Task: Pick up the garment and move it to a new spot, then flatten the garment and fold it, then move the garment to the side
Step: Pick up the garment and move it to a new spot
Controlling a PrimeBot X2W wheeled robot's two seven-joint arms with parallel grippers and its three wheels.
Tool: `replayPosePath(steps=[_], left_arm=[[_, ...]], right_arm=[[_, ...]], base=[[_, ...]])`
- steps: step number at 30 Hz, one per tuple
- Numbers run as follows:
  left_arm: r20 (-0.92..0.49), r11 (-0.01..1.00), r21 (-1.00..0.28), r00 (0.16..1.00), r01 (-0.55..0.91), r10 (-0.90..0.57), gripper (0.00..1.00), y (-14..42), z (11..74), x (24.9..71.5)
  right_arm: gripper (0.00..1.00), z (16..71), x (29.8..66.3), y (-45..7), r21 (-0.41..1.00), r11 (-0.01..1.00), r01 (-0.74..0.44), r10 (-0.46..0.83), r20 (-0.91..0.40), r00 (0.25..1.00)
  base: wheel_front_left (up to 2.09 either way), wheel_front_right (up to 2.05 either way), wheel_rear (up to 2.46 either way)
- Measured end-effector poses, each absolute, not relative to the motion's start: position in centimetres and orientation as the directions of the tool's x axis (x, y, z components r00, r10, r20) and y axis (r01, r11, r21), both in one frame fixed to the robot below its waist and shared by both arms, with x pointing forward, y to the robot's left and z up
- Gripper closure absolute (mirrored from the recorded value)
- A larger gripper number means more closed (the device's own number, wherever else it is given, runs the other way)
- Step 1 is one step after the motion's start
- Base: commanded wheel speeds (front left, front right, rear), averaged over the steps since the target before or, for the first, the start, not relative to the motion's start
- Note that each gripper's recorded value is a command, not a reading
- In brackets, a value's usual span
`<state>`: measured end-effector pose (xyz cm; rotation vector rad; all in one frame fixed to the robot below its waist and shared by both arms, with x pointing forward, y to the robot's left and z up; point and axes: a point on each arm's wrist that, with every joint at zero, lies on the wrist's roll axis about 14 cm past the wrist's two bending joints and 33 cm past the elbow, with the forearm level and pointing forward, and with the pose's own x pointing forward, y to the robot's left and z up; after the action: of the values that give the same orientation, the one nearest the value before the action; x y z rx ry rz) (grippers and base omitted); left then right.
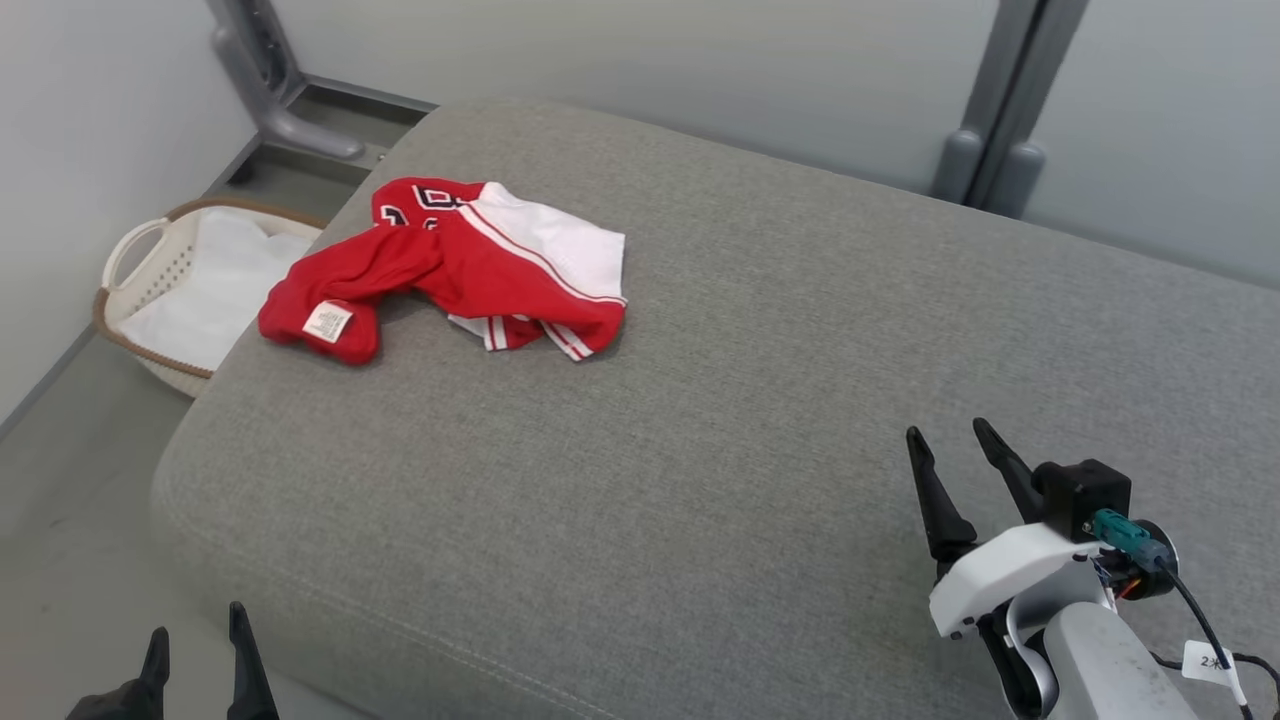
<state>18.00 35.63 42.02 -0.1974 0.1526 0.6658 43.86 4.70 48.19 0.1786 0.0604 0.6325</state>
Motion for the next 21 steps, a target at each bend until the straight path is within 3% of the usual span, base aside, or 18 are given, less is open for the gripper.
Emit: replayPosePath(steps=[8,21], left_arm=[[-0.225,0.781,-0.158,0.792,-0.604,0.567,0.00,34.6,41.7,18.8],[-0.109,0.831,-0.215,0.859,-0.512,0.501,0.00,39.6,47.3,29.2]], right_arm=[[0.00,47.1,44.2,6.4,0.193,0.768,-0.611,0.626,-0.021,0.780],[0.00,47.5,48.7,6.6,0.159,0.780,-0.605,0.606,0.046,0.794]], base=[[0.00,0.00,0.00],[0.00,0.00,0.00]])
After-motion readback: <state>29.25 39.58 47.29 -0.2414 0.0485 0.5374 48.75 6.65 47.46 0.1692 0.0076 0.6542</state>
